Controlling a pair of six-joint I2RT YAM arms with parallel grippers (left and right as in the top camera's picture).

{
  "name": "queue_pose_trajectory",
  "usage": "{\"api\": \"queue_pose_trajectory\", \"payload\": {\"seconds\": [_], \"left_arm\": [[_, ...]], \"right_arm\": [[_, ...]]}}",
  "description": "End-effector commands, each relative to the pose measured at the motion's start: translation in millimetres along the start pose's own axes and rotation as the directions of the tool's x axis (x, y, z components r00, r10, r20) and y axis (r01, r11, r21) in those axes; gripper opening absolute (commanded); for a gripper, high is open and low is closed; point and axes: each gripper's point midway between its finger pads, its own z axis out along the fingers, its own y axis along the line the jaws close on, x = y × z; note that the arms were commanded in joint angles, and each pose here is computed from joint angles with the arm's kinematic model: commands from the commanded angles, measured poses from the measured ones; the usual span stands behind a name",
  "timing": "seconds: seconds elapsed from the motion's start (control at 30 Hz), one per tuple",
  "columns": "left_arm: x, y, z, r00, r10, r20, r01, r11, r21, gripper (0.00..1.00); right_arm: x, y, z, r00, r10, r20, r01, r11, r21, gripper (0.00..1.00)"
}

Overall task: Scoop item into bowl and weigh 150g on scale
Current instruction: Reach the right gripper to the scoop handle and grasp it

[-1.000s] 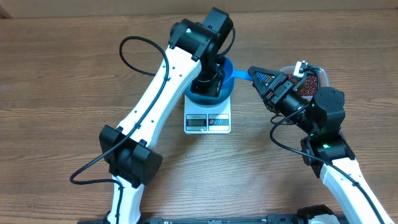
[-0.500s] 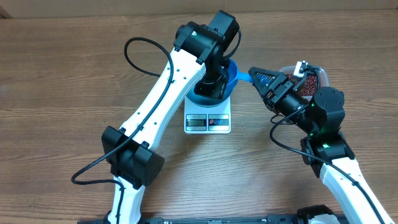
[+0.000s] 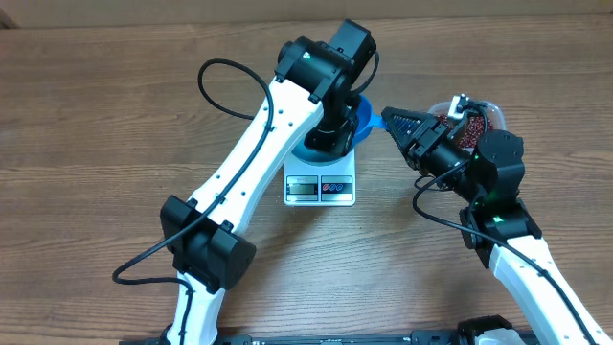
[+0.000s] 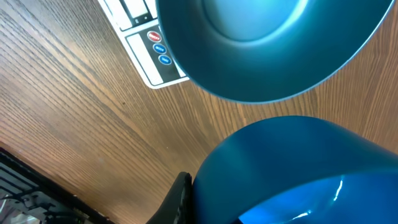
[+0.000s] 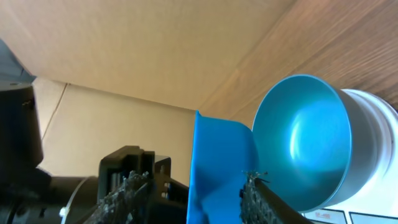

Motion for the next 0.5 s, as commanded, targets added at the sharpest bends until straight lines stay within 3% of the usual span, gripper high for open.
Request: {"api": "queue_pose_trajectory", "payload": {"seconds": [0.0,0.27,0.47], "left_arm": [[-1.0,-3.3,-12.0,1.000,0.004,0.026,-0.005,0.999,0.042,0.05],[-2.6,-3.1,-11.9,0.999,0.004,0.035,-0.005,0.999,0.041,0.04],[-3.9,-3.7,-12.0,0.999,0.003,0.043,-0.005,0.999,0.044,0.04]], "right_arm": [[-3.9,8.8,0.9,1.000,-0.015,0.014,0.015,1.000,-0.019,0.50],[-5.4,8.1,0.9,1.000,-0.015,0.022,0.015,1.000,-0.015,0.49],[-6.3,7.8,0.9,1.000,-0.015,0.027,0.015,1.000,-0.013,0.31]]}}
